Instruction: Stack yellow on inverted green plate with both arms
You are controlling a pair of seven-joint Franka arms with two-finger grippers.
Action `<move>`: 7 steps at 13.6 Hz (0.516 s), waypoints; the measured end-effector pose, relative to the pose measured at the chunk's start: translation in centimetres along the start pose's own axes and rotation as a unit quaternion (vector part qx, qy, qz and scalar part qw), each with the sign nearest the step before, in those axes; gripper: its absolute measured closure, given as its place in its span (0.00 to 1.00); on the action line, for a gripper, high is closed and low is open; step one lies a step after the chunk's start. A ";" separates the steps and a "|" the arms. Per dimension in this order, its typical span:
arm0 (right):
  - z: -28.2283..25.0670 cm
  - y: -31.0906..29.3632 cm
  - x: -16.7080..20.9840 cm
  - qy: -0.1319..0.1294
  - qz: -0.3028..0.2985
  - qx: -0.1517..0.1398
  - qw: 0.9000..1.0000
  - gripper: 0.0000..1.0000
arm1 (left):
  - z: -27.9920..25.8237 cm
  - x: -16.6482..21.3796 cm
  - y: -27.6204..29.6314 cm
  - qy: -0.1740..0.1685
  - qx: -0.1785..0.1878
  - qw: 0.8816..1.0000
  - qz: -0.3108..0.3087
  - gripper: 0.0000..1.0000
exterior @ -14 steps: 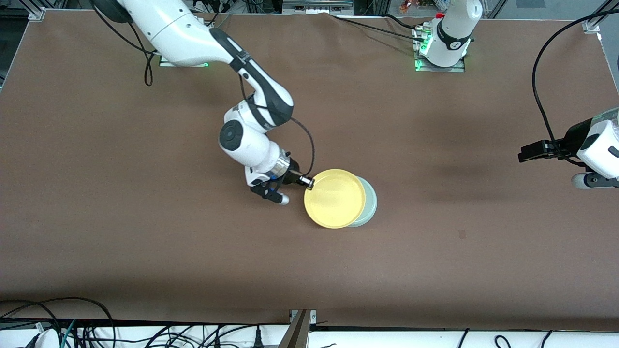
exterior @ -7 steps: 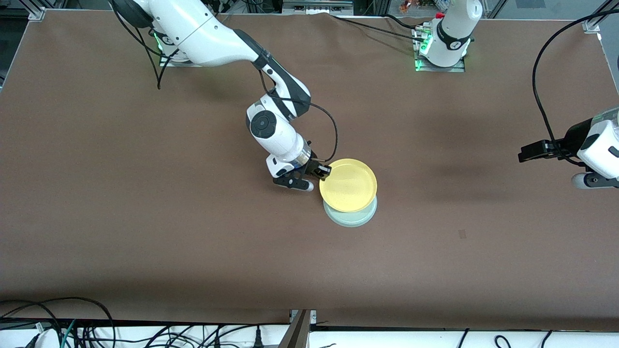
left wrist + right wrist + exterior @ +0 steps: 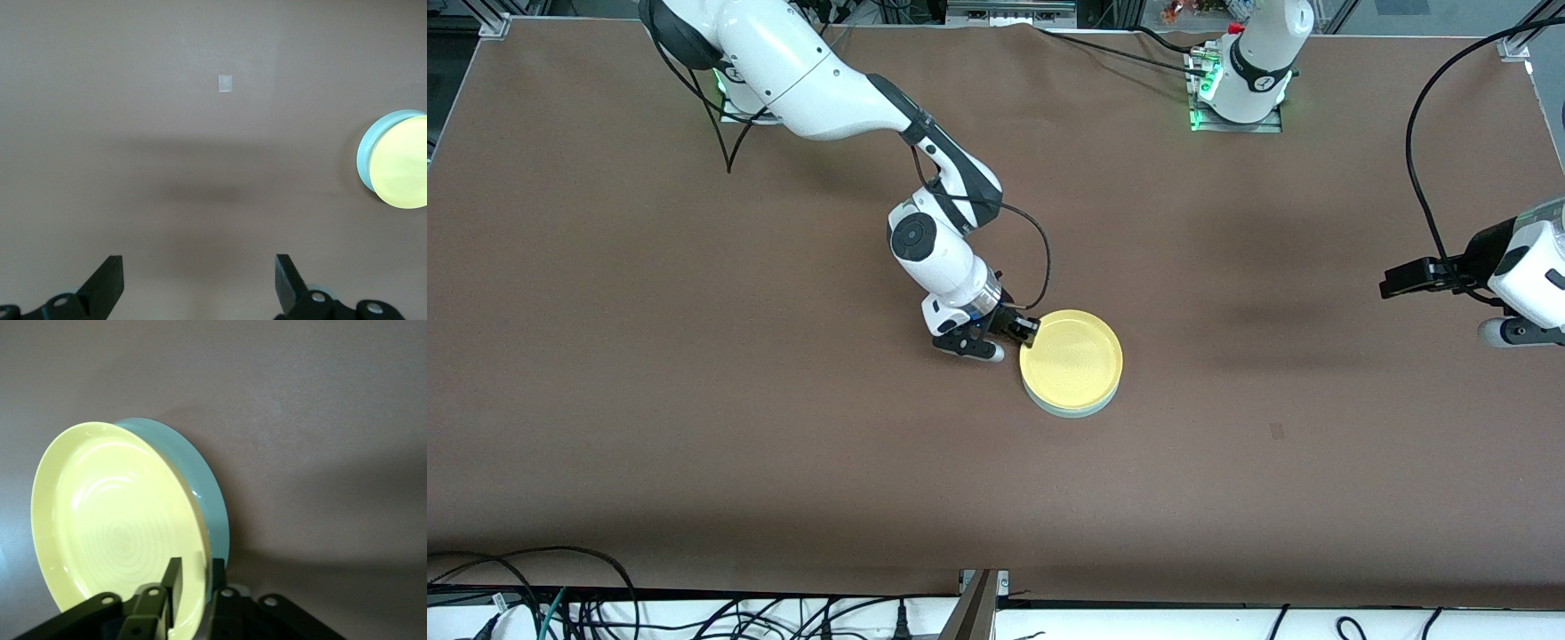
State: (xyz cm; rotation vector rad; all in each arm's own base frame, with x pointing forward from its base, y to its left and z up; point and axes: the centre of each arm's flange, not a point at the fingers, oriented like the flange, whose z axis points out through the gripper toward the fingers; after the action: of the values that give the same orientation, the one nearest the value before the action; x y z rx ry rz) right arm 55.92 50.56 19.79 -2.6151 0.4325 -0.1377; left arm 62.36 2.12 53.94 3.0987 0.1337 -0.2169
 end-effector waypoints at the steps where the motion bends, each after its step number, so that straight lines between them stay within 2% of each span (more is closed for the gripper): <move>1: -0.1 -0.4 -0.2 0.004 -0.010 0.000 1.000 0.59 | 0.0 0.0 0.0 0.000 0.000 1.000 0.000 0.00; 4: -1.6 -1.0 0.8 0.023 -0.027 -0.005 0.999 0.26 | 0.0 0.0 0.0 0.000 0.000 1.000 0.000 0.00; 6: -4.7 -1.5 2.8 0.026 -0.037 -0.036 0.998 0.06 | 0.0 0.0 0.0 0.000 0.000 1.000 0.000 0.00; 7: -6.9 -1.7 3.8 0.025 -0.051 -0.058 0.997 0.00 | 0.0 0.0 0.0 0.000 0.000 1.000 0.000 0.00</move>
State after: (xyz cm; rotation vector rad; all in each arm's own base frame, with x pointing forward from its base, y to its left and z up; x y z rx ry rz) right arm 58.85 47.69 26.72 -2.7538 0.3343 -0.2173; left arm 62.36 2.15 53.94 3.0987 0.1344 -0.2168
